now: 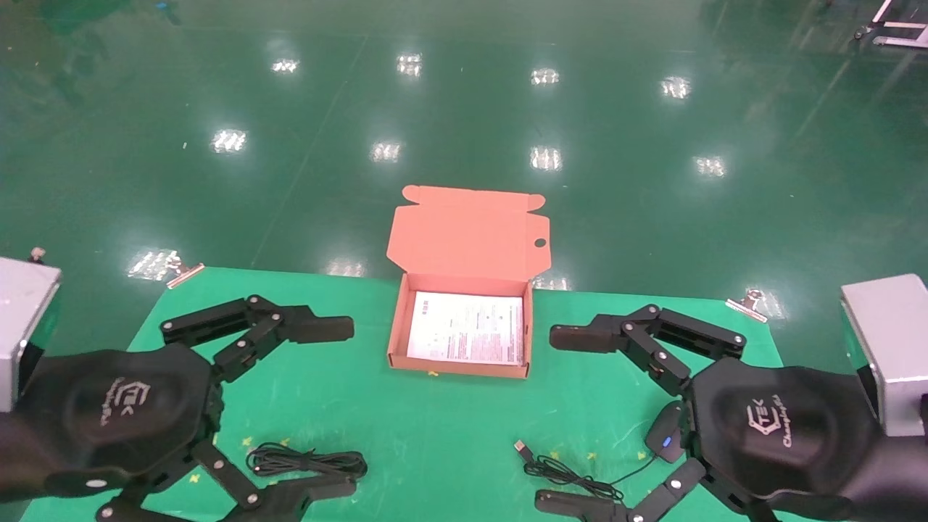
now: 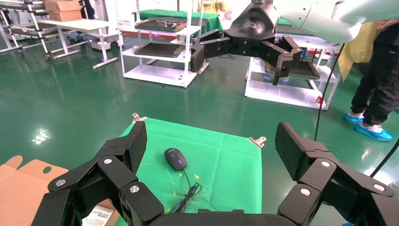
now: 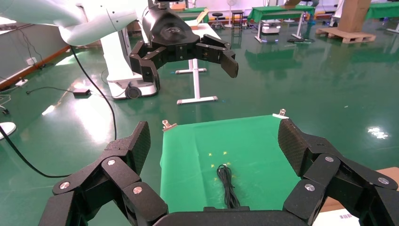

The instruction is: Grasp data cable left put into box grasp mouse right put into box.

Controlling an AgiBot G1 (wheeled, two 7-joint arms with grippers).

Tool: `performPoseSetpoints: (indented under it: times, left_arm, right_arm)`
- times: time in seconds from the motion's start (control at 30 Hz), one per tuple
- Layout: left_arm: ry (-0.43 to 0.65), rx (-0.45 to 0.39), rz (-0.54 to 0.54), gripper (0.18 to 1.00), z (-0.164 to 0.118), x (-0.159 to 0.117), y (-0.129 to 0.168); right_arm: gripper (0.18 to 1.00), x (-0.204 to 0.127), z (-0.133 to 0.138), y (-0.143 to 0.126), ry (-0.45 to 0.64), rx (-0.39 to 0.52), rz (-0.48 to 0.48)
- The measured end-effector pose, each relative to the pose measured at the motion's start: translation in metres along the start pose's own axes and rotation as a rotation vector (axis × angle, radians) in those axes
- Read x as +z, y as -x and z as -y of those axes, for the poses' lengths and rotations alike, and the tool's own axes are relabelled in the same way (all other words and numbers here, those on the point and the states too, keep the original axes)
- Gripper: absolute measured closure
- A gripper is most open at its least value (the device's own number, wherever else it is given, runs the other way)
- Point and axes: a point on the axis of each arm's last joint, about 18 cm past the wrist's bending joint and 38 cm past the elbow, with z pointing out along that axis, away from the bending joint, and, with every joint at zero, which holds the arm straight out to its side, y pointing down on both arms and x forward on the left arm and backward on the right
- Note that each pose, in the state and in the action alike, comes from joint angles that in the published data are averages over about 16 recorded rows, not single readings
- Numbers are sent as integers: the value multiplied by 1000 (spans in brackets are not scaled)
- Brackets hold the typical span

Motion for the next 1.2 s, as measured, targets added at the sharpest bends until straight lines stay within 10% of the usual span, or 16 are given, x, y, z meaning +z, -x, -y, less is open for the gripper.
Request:
performPoseSetpoints:
  times: [0.73, 1.2]
  left_arm:
    - [37, -7, -6, 183, -5, 2, 0]
    - [340, -4, -46, 183, -35, 15, 8]
  right_arm:
    - [179, -1, -1, 1, 22, -11, 4]
    - [179, 5, -20, -2, 342, -168, 100]
